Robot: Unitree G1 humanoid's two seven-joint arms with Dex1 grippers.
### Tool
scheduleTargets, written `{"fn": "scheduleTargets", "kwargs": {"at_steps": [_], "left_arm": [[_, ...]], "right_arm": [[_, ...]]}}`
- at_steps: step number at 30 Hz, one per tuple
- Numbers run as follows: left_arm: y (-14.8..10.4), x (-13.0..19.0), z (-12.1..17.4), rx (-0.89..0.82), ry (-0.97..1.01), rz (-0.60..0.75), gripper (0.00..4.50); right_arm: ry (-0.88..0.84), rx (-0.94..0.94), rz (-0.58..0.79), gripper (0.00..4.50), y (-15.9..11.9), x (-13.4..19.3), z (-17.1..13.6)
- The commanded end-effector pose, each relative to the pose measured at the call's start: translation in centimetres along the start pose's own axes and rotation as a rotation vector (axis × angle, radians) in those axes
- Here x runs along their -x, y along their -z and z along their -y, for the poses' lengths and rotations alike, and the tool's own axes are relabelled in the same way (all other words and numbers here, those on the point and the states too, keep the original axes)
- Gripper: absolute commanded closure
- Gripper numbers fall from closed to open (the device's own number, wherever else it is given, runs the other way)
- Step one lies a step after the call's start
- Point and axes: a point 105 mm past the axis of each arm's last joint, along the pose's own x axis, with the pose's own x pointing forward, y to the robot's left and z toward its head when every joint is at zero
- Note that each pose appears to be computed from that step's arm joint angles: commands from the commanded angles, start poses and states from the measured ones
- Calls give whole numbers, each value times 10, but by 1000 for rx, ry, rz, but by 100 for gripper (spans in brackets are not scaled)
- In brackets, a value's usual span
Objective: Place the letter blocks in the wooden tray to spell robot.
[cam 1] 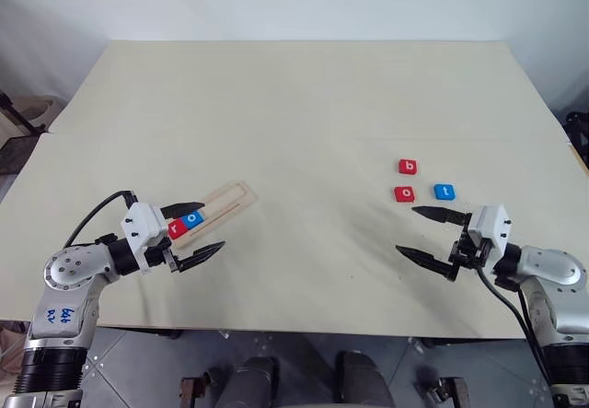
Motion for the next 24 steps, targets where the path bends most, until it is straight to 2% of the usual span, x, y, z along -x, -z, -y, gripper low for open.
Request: {"fn": "scheduleTargets", "kwargs": {"at_steps": [1, 7, 14, 18, 24], "left_arm": [[-7, 2, -8, -27, -46, 11, 0], [-1, 26, -13, 24, -151, 2, 0], [22, 87, -5, 149, -381, -62, 0], [47, 124, 15, 251, -467, -134, 0], [52, 123, 19, 263, -464, -137, 0]], "right_arm": [[2, 28, 28, 2, -4, 0, 3], [-55, 9, 65, 2, -6, -13, -2], [-190, 60, 227, 2, -47, -53, -24], [-265, 110, 301, 2, -77, -74, -40], [-298, 121, 287, 2, -85, -73, -42]]}}
